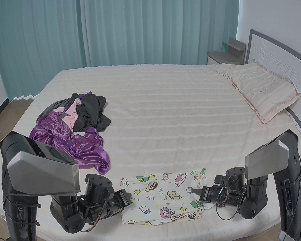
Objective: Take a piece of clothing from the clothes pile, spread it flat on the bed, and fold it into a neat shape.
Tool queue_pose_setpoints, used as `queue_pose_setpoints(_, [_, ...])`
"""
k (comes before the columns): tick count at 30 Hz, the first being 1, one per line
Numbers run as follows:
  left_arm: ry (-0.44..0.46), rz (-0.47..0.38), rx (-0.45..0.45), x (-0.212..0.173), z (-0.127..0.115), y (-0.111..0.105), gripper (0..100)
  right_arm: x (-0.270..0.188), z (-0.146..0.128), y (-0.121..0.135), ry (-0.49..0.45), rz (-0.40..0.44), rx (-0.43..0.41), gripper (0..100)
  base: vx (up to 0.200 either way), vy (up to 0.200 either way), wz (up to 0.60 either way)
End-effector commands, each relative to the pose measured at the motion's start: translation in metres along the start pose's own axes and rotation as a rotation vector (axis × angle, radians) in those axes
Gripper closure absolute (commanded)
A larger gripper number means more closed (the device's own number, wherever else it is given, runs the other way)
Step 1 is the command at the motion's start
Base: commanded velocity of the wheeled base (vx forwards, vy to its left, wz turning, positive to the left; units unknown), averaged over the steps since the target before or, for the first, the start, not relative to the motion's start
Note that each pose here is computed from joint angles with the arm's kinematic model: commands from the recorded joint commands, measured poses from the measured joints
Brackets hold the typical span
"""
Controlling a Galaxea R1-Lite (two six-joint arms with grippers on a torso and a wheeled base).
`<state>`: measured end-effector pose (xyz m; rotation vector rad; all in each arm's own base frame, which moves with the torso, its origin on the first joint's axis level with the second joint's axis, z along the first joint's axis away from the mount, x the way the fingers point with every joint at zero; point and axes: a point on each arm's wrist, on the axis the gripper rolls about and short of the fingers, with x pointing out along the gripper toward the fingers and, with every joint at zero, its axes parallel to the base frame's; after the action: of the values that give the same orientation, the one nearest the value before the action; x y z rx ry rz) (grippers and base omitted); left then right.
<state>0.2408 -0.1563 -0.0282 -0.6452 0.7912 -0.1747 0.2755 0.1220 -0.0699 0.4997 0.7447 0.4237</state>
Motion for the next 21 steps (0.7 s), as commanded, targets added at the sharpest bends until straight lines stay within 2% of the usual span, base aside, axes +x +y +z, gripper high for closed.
queue_pose_setpoints(1, [-0.001,0.000,-0.001,-0.0003,0.0000,-0.0001,100,-0.0010,-0.0004,0.0007,-0.001,0.001,-0.002,100,0.000,0.200,0.00])
queue_pose_setpoints(21, [0.008,0.007,0.000,0.0004,-0.0016,0.0018,100,-0.0057,-0.0008,0.0057,0.000,0.011,-0.009,100,0.000,0.200,0.00])
